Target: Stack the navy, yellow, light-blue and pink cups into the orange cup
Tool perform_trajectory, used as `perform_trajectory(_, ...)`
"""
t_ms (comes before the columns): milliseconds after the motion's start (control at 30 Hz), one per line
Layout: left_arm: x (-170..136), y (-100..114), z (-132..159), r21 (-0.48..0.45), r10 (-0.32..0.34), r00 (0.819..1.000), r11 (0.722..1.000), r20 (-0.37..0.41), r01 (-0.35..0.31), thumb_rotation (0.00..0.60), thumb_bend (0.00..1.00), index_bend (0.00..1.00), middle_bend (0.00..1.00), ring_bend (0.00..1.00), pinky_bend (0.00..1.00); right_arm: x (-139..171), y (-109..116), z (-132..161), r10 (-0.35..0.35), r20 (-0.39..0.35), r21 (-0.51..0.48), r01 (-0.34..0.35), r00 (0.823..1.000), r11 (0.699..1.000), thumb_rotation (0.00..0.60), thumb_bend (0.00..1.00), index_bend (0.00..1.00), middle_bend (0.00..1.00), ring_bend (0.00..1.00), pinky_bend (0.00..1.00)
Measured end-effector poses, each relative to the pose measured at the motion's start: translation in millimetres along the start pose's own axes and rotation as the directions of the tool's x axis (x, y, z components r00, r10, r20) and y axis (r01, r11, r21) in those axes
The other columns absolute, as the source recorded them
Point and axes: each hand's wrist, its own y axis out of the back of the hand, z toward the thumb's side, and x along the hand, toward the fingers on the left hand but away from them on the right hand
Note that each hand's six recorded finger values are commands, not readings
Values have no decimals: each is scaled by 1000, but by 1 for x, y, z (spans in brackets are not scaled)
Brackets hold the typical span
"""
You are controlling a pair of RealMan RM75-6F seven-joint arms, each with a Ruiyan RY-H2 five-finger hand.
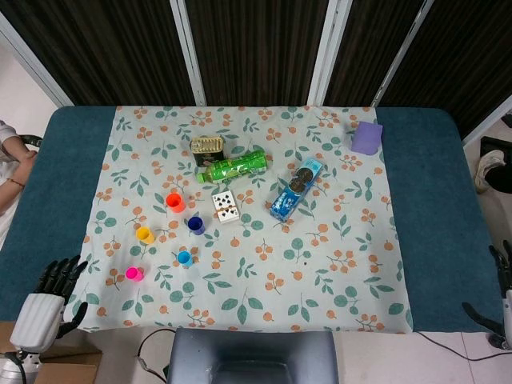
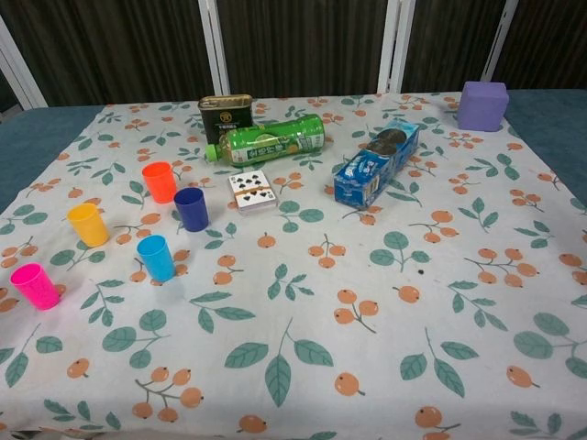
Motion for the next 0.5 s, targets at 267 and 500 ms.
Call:
perform_trajectory(267, 15, -6, 16, -70, -7, 999, 997, 46, 11, 600, 414, 0, 184, 228, 365, 2, -4, 4, 23, -29, 3, -23, 999, 1000, 600, 215, 0, 0, 0, 0)
perform_trajectory(500, 76, -8, 65, -209, 61, 993, 977, 103, -38, 600, 414, 74, 895, 998, 1000, 1, -8, 7, 47, -46, 5, -47, 998, 999, 600, 215, 0, 0, 0, 0)
